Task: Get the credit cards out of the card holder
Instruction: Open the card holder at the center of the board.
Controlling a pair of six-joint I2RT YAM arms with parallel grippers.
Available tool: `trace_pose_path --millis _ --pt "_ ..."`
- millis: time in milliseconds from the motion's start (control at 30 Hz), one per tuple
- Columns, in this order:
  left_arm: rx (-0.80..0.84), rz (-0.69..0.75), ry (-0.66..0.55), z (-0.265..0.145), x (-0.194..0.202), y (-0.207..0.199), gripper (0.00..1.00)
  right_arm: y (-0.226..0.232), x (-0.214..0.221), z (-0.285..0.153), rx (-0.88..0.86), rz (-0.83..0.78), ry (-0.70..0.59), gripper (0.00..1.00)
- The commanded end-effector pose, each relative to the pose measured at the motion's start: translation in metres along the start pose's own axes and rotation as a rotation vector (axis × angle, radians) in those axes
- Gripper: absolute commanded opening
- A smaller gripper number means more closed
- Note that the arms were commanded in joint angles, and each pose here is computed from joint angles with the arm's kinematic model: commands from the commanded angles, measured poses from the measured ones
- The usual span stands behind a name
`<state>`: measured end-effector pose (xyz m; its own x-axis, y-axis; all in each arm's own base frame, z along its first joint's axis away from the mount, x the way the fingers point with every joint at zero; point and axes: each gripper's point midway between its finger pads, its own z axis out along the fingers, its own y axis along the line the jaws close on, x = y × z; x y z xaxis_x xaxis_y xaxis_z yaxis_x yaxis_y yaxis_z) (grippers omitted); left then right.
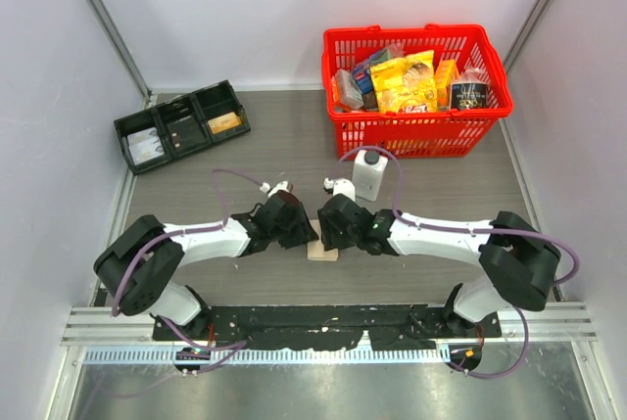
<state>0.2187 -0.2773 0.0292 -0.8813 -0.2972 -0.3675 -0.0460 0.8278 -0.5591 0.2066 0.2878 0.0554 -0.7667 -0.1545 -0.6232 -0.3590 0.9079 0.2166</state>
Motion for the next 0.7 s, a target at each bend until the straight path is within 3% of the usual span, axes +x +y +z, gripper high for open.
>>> trace_pose_path --millis 0,400,667 --pt "-0.012 -0.026 0.015 0.005 0.002 0.002 0.36 0.005 -0.015 0.003 0.036 -0.011 -0.02 0.53" --pt "-0.028 -0.063 0.024 0.008 0.008 0.01 0.03 -0.006 0.002 0.022 0.153 -0.061 0.055 0.52" --pt "-0.016 -0.066 0.014 0.004 0.007 0.008 0.0 -0.03 0.018 0.028 0.275 -0.098 0.095 0.45"
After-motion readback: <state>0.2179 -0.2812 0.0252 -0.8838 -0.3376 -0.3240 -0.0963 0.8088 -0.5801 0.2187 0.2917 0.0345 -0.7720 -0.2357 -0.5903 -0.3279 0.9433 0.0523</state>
